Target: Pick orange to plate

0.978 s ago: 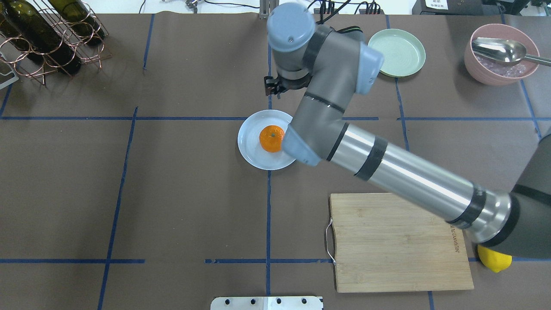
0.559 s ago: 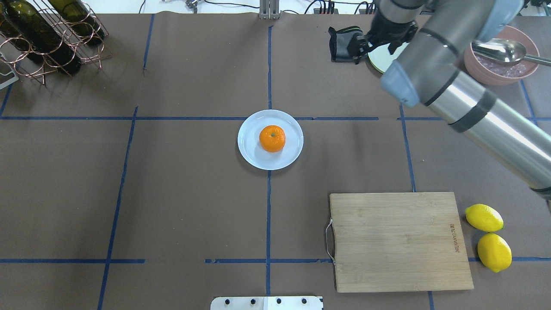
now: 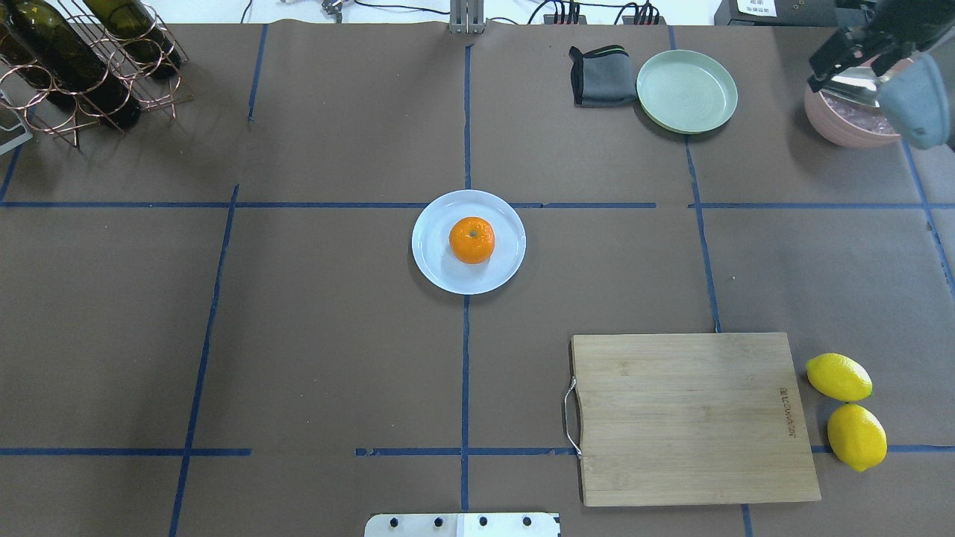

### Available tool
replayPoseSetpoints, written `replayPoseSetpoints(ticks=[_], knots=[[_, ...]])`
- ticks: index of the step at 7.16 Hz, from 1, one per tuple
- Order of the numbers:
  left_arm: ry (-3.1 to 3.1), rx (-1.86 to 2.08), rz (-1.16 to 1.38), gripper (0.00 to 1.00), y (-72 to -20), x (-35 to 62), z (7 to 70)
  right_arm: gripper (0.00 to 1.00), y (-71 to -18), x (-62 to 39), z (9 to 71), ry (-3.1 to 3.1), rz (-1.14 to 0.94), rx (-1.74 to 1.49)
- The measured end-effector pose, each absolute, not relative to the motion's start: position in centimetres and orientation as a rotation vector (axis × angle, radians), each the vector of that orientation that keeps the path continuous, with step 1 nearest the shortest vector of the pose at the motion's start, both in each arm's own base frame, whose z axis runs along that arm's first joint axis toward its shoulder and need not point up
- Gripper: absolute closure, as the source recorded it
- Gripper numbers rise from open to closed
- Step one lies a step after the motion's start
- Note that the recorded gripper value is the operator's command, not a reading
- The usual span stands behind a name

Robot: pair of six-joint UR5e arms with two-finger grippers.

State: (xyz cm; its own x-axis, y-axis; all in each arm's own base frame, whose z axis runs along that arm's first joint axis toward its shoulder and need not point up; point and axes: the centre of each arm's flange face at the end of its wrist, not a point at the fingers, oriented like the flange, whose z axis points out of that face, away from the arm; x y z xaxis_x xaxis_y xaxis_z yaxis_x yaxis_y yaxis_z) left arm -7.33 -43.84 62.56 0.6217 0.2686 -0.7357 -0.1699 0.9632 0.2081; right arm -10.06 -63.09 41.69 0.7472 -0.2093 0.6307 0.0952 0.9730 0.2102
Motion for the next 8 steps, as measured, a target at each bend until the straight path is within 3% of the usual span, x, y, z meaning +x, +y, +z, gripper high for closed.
replayPoseSetpoints(ticks=[4, 8], knots=[[0.857, 0.133, 0.261, 0.00, -43.7, -7.5, 62.3, 0.00, -51.5, 2.8, 59.1, -0.701, -0.111, 0.027], [0.852, 0.131, 0.264, 0.00, -42.6, -7.5, 62.7, 0.00, -46.6, 7.0, 62.9, -0.733, -0.044, -0.001]])
